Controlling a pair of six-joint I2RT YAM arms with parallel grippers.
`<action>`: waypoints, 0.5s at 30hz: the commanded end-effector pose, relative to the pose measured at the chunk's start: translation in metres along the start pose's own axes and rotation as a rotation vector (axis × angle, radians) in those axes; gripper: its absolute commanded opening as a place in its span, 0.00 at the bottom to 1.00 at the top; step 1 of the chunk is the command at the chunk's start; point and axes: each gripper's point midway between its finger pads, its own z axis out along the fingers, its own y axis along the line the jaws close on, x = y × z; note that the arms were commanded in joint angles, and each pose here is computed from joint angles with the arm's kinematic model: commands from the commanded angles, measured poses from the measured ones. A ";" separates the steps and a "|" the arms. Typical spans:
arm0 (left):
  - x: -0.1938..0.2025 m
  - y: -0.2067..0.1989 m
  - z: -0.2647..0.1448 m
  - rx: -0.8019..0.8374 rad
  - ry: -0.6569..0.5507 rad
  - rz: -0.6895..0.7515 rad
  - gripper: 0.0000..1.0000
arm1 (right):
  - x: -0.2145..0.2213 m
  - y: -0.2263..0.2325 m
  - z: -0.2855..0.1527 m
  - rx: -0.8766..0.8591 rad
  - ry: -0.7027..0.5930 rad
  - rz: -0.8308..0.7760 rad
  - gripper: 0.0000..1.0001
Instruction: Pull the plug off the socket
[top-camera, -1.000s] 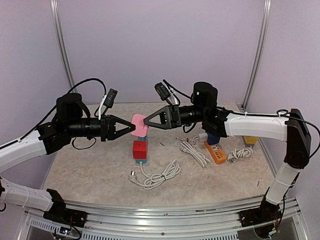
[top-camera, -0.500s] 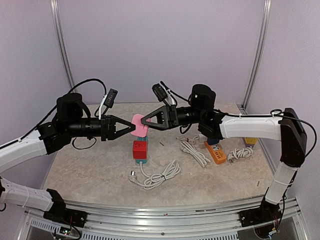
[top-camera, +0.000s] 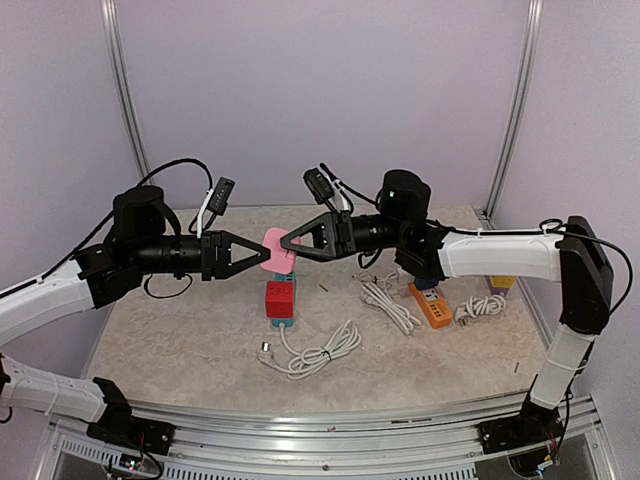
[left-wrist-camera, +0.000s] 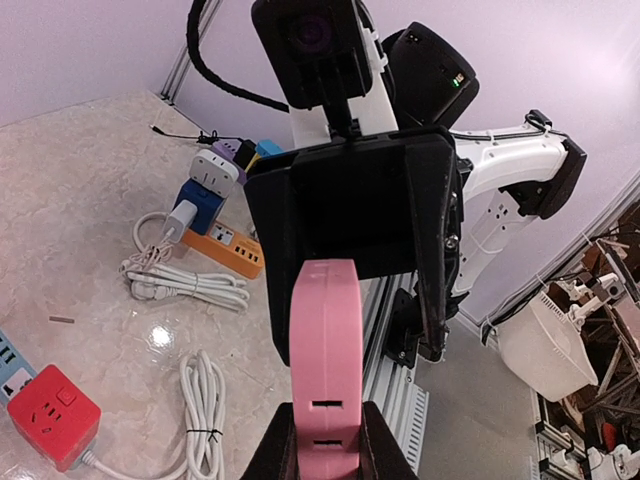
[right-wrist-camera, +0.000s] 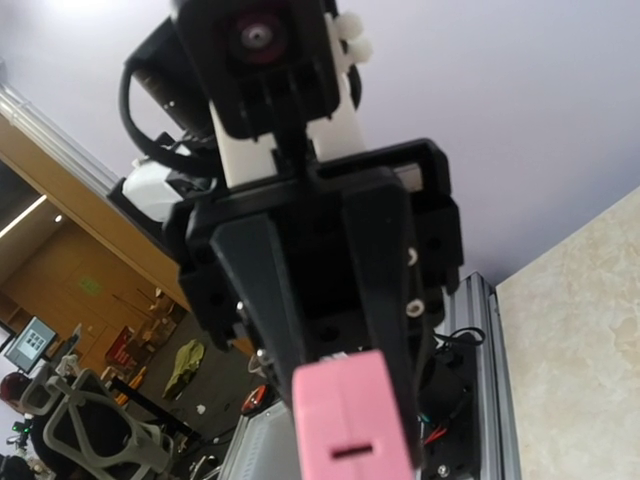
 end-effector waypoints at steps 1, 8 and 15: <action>0.003 0.050 -0.005 -0.191 -0.028 -0.061 0.00 | 0.033 0.036 0.019 -0.131 0.121 -0.032 0.45; 0.000 0.051 -0.007 -0.195 -0.044 -0.066 0.00 | 0.041 0.032 0.022 -0.125 0.136 -0.016 0.48; 0.001 0.038 -0.005 -0.115 -0.041 -0.047 0.00 | 0.031 0.032 0.019 -0.101 0.122 -0.044 0.60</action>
